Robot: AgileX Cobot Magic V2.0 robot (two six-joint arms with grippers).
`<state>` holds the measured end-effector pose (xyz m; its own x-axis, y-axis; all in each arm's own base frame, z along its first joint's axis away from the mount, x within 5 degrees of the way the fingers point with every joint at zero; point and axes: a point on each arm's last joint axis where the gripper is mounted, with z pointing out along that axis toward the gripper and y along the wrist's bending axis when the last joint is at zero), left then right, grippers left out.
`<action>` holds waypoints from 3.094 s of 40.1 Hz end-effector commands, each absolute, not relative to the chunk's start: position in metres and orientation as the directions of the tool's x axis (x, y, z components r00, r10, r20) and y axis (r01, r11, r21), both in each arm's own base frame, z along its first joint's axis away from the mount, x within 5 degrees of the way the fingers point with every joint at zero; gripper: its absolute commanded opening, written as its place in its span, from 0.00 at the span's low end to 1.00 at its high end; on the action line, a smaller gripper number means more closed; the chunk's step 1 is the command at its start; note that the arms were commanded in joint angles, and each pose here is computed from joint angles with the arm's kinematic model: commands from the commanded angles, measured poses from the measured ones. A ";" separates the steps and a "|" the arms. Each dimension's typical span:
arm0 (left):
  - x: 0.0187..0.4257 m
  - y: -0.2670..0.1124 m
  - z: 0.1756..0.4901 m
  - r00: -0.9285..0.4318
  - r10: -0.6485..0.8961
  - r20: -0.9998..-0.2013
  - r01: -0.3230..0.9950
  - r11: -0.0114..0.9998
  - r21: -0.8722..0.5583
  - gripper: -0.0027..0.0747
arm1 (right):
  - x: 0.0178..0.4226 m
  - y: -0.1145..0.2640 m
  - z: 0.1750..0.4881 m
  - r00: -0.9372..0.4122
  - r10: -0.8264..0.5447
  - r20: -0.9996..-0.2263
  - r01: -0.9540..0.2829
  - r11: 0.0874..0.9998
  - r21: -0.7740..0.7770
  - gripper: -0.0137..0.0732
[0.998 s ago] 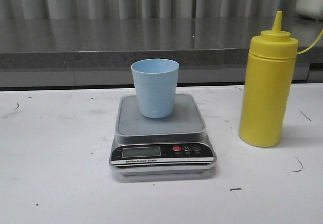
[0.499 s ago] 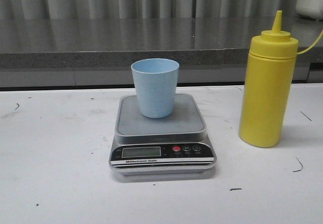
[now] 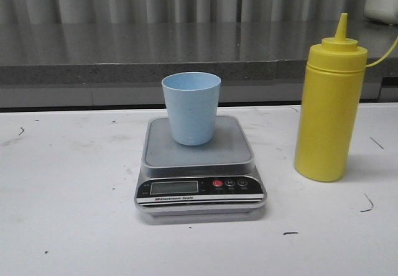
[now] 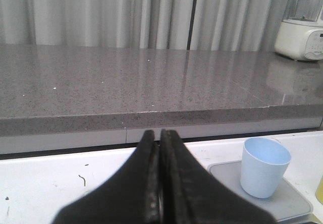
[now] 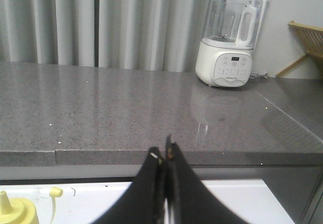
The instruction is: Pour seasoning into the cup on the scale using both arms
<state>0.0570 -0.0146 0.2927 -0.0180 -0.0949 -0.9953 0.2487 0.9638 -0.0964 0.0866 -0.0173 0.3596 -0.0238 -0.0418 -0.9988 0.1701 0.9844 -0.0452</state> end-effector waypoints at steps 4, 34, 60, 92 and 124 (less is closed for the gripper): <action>0.051 -0.010 0.281 0.068 -0.105 -0.992 0.200 0.976 -0.090 0.01 | 0.085 -0.016 0.373 0.031 -0.065 -0.997 0.146 0.988 -0.060 0.02; 0.056 0.003 0.203 0.067 -0.137 -0.988 -0.043 0.989 -0.140 0.01 | 0.085 -0.016 0.372 0.029 -0.065 -0.997 0.149 0.987 -0.060 0.02; 0.056 0.003 0.203 0.065 -0.137 -0.988 -0.043 0.989 -0.140 0.01 | 0.085 -0.016 0.372 0.029 -0.065 -0.997 0.149 0.987 -0.060 0.02; 0.056 0.003 0.203 0.065 -0.137 -0.988 -0.043 0.989 -0.140 0.01 | 0.085 -0.016 0.372 0.029 -0.064 -0.998 0.148 0.987 -0.059 0.02; 0.056 0.003 0.203 0.065 -0.137 -0.988 -0.043 0.989 -0.140 0.01 | 0.055 0.002 0.234 -0.085 -0.004 -0.996 -0.043 0.999 -0.001 0.02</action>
